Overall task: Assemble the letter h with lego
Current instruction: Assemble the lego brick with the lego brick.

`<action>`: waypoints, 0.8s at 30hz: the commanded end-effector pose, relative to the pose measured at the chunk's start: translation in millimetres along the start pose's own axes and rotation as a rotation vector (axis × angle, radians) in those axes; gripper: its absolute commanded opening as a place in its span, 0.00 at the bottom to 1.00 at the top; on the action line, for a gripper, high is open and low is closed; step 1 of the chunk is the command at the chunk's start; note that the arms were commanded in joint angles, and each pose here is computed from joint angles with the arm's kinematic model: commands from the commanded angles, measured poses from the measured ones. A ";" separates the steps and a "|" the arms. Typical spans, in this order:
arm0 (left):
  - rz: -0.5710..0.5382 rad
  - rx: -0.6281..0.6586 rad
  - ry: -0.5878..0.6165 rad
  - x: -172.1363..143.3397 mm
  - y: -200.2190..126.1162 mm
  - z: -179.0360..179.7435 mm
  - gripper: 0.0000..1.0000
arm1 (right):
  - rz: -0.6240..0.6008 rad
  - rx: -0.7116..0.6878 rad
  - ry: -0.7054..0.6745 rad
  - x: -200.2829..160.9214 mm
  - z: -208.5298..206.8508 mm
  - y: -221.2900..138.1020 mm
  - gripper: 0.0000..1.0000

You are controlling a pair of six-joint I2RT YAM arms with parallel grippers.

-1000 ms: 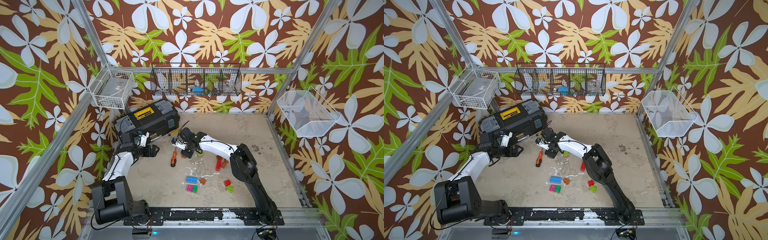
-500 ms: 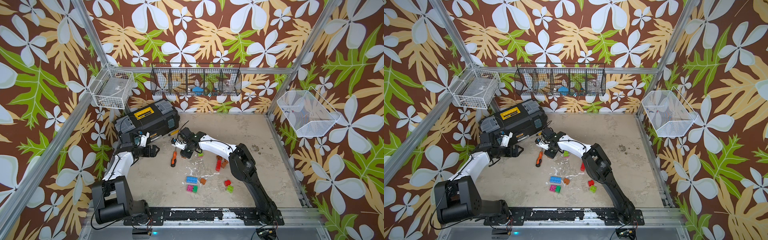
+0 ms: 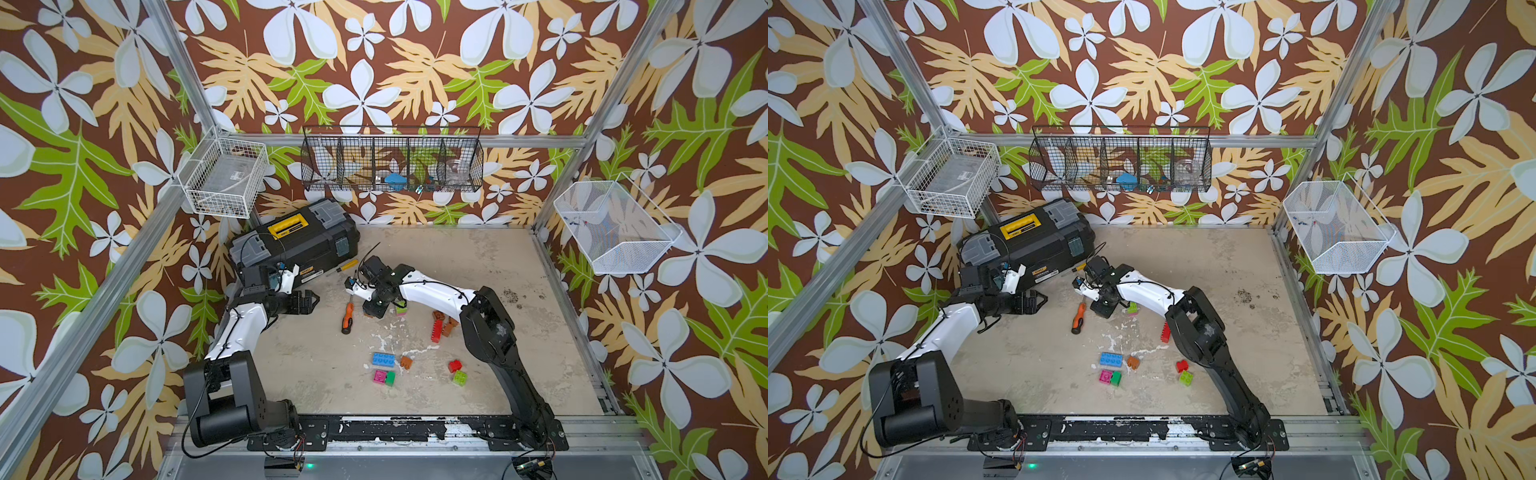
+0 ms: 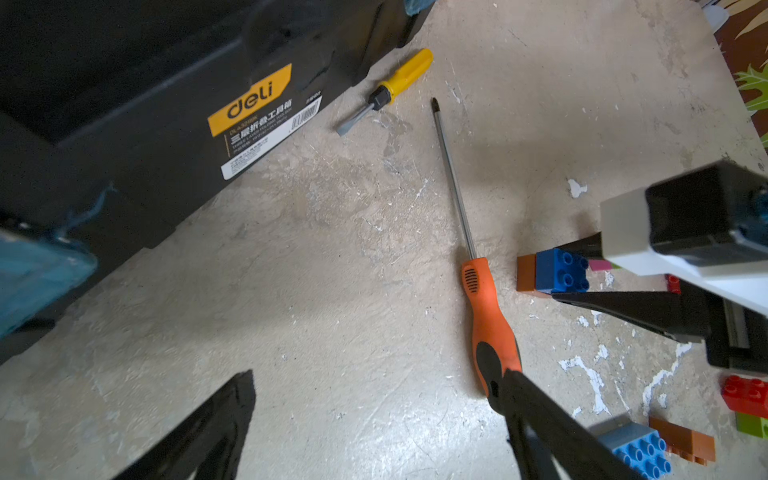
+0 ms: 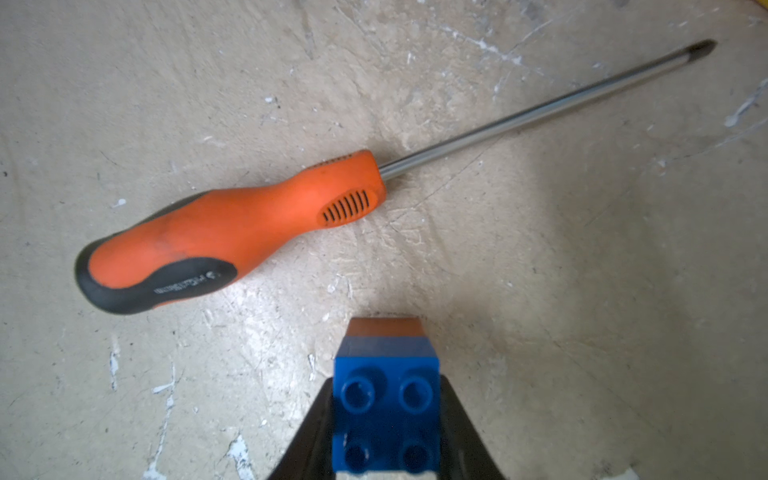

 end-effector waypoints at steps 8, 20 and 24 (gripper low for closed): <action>0.012 -0.019 -0.002 -1.8 0.6 -1.5 0.96 | 0.121 0.056 0.050 -34.8 13.5 8.9 0.32; 0.011 -0.016 0.000 -1.2 0.3 -1.4 0.96 | 0.116 0.032 0.095 -52.3 12.2 0.2 0.30; 0.010 -0.014 0.000 -1.3 -0.2 -1.4 0.96 | 0.092 0.021 0.124 -55.1 13.8 0.7 0.29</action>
Point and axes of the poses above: each gripper's point midway between its finger pads, its own y axis out along the fingers, its own z axis along the line the jaws close on, x = y × z, the point moved 6 cm from there along -y, back along the fingers, and after that the axes turned 8 degrees about -y, right-handed, at the moved point
